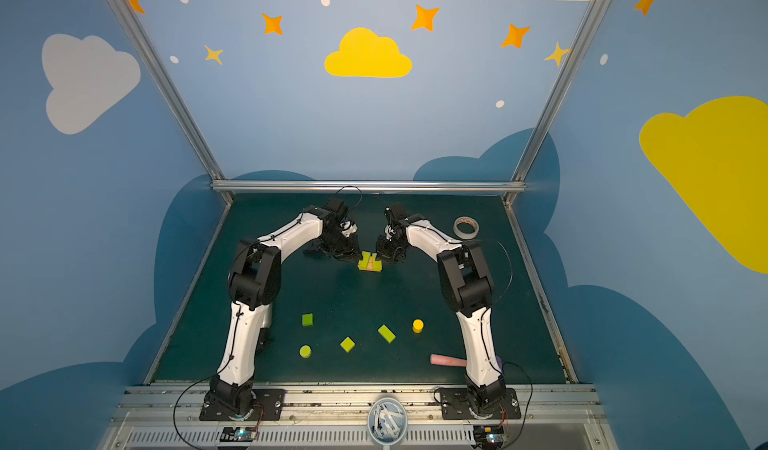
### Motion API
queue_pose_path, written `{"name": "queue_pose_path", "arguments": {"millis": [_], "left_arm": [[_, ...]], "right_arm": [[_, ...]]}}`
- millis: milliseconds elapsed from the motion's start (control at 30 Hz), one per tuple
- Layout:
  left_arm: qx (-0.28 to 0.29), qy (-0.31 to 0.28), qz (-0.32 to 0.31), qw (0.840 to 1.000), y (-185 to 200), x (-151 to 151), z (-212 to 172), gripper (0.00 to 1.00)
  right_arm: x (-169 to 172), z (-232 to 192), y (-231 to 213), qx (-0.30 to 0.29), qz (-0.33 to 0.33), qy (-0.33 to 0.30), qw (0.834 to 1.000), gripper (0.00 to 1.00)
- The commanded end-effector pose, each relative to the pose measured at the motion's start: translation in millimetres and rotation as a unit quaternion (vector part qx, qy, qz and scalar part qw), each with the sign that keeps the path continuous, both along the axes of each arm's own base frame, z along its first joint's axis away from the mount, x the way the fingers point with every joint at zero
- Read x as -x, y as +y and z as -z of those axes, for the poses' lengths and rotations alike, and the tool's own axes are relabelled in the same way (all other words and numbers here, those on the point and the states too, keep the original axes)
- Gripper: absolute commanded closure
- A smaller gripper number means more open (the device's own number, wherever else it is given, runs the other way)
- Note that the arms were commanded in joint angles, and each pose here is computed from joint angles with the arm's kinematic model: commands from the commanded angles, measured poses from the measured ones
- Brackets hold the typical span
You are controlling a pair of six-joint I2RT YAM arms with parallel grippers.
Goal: Build the wood block tower
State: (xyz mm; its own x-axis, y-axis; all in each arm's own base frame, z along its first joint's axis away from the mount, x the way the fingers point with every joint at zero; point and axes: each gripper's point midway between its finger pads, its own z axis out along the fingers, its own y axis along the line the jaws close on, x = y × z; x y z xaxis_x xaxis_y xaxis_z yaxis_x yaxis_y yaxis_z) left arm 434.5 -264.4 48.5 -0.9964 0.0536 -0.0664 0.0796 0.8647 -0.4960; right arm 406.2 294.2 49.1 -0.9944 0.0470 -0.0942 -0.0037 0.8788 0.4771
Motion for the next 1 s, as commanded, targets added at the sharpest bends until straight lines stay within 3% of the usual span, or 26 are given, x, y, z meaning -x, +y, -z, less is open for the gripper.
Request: {"name": "queue_pose_path", "arguments": {"millis": [0, 967], "left_arm": [[0.006, 0.000, 0.007, 1.000, -4, 0, -2, 0.69], [0.011, 0.006, 0.016, 1.000, -18, 3, -2, 0.74]], "right_arm": [[-4, 0, 5, -0.006, -0.001, 0.000, 1.000, 0.77], [-1, 2, 7, -0.006, -0.003, 0.006, 1.000, 0.80]]}}
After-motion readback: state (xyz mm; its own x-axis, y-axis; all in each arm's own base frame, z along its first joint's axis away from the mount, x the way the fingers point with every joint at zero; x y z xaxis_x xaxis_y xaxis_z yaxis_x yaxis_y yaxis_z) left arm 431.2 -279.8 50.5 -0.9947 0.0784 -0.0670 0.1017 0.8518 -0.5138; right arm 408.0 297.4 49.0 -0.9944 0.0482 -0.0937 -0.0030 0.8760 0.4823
